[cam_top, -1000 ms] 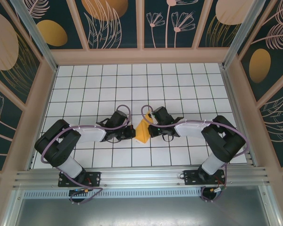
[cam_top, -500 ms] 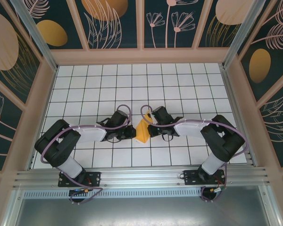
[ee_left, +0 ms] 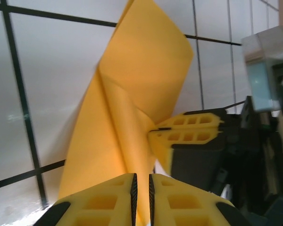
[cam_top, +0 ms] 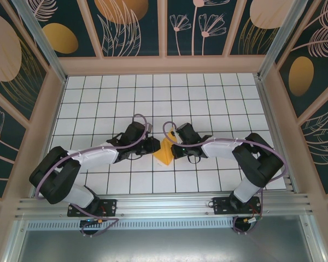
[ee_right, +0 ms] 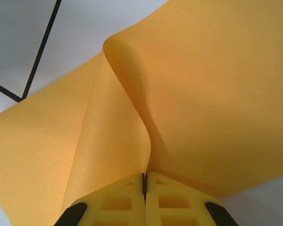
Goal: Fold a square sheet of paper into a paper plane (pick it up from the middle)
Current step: Fold the triangle a second time at the center of the table.
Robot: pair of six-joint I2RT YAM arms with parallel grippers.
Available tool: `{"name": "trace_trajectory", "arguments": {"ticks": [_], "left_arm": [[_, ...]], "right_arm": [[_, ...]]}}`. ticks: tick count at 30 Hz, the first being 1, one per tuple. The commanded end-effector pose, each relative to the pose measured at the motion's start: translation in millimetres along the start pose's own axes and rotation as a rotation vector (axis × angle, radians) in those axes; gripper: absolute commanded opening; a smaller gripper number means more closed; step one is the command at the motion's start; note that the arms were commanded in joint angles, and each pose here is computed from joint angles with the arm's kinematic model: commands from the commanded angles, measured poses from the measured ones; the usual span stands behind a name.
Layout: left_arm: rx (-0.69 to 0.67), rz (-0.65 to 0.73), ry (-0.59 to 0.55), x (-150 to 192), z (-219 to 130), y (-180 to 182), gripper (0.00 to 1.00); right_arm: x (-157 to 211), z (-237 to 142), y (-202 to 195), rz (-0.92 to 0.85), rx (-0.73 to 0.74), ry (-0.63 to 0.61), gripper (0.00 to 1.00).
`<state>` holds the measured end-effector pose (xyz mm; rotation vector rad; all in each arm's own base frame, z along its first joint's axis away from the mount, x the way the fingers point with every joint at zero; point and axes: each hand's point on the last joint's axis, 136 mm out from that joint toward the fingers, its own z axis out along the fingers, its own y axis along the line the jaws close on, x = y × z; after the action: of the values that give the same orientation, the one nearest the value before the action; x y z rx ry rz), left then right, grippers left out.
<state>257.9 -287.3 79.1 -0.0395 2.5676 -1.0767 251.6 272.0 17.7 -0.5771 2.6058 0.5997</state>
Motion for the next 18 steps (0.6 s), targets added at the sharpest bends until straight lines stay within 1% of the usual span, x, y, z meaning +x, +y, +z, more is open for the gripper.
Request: {"name": "trace_trajectory", "arguments": {"ticks": [1,2,4,6,8,13,18], "left_arm": [[0.139,-0.029,-0.039,-16,-3,-35,0.17],[0.138,-0.040,-0.047,-18,-1,-33,0.16],[0.134,-0.056,-0.027,-17,10,-30,0.15],[0.198,-0.094,0.007,-12,20,-35,0.13],[0.244,-0.125,0.017,-10,26,-37,0.11],[0.234,-0.137,-0.001,-13,30,-33,0.11],[0.226,-0.159,0.035,-5,40,-25,0.11]], "right_arm": [[17,8,-16,0.017,0.048,0.056,0.07],[18,8,-15,0.017,0.045,0.055,0.07],[17,9,-15,0.019,0.043,0.056,0.07],[17,10,-15,0.021,0.044,0.060,0.07],[17,9,-15,0.020,0.042,0.056,0.07],[18,8,-15,0.019,0.044,0.057,0.07],[20,10,-16,0.020,0.045,0.064,0.07]]}}
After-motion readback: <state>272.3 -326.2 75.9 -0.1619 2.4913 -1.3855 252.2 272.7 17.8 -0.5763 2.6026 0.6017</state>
